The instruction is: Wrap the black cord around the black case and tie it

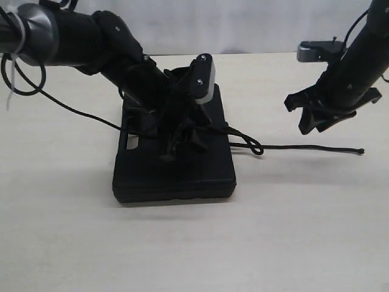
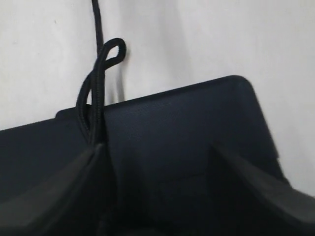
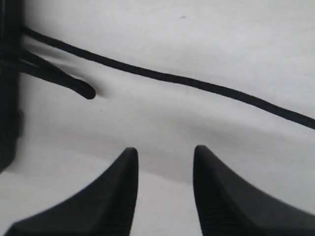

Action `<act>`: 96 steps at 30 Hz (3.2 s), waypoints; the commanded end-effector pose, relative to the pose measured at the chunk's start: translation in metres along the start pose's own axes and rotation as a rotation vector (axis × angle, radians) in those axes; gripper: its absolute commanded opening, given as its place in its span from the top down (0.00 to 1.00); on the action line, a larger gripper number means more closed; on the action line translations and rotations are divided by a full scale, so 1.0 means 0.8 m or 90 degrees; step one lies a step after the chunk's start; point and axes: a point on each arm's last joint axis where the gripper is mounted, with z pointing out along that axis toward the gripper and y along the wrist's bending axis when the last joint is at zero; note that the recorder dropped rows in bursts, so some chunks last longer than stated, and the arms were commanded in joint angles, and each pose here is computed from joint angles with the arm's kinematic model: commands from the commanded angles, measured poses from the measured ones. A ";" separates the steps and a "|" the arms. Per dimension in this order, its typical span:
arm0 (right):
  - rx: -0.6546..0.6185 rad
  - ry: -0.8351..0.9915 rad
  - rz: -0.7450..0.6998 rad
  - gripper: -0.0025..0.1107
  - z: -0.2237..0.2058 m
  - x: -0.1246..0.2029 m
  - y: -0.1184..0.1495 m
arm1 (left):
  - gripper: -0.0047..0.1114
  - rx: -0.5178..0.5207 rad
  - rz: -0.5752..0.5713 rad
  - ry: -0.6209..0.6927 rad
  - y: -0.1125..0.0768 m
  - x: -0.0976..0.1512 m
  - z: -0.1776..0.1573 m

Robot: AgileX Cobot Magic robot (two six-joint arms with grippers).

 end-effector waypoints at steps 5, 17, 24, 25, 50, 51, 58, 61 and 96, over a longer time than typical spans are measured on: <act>0.093 0.065 -0.102 0.64 0.052 -0.003 -0.021 | 0.48 -0.107 0.013 0.051 0.021 0.013 0.006; 0.181 0.037 -0.281 0.64 0.084 -0.019 -0.041 | 0.48 -0.068 0.007 0.064 0.018 0.023 0.002; 0.107 0.042 -0.394 0.64 0.090 -0.017 -0.029 | 0.48 -0.061 0.007 0.063 0.017 0.023 0.002; 0.104 0.046 -0.397 0.64 0.092 -0.016 -0.029 | 0.48 -0.061 0.007 0.063 0.017 0.023 0.002; 0.228 0.200 -0.394 0.94 0.151 0.000 -0.067 | 0.96 -0.034 -0.044 0.196 0.029 0.099 0.001; 0.246 0.201 -0.386 0.94 0.149 -0.001 -0.069 | 0.96 -0.022 -0.054 0.196 0.029 0.101 -0.010; 0.310 0.219 -0.329 0.94 0.143 0.001 -0.079 | 0.96 0.036 -0.053 0.214 0.019 0.106 -0.018; 0.358 0.212 -0.296 0.94 0.133 -0.001 -0.084 | 0.96 0.023 -0.051 0.213 0.022 0.106 -0.018; -0.121 -0.190 0.562 0.58 0.110 0.031 -0.106 | 0.54 -0.089 -0.171 0.104 0.029 0.049 -0.080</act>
